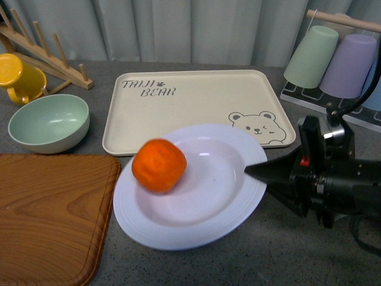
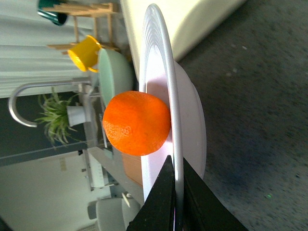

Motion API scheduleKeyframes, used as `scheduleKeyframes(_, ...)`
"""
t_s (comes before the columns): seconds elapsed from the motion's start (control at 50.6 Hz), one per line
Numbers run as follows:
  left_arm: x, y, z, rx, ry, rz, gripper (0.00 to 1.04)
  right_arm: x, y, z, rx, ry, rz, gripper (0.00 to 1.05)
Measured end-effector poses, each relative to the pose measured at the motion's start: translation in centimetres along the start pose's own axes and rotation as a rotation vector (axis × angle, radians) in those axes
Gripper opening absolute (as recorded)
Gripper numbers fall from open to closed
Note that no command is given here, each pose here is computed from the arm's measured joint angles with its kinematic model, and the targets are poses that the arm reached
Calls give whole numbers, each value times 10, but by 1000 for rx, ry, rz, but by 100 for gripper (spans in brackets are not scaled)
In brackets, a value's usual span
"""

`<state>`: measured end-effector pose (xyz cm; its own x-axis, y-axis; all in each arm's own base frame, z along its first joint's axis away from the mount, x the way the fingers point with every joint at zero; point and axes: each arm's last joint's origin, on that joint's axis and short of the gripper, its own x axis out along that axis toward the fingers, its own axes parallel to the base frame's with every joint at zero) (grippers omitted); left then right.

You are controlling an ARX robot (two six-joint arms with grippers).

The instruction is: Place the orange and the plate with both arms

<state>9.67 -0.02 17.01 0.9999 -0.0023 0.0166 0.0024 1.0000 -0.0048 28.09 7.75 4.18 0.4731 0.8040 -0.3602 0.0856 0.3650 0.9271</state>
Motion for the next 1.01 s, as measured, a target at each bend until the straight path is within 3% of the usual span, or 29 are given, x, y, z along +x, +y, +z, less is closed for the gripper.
scheduleKeyframes(0.296, 0, 0, 0, 0, 0, 0, 98, 13, 22, 32, -39, -61, 125, 1)
scheduleKeyframes(0.533, 0, 0, 0, 0, 0, 0, 98, 56, 19, 73, -39, -86, 173, 1)
scheduleKeyframes(1.008, 0, 0, 0, 0, 0, 0, 98, 143, 3, 109, -4, -33, 89, 1)
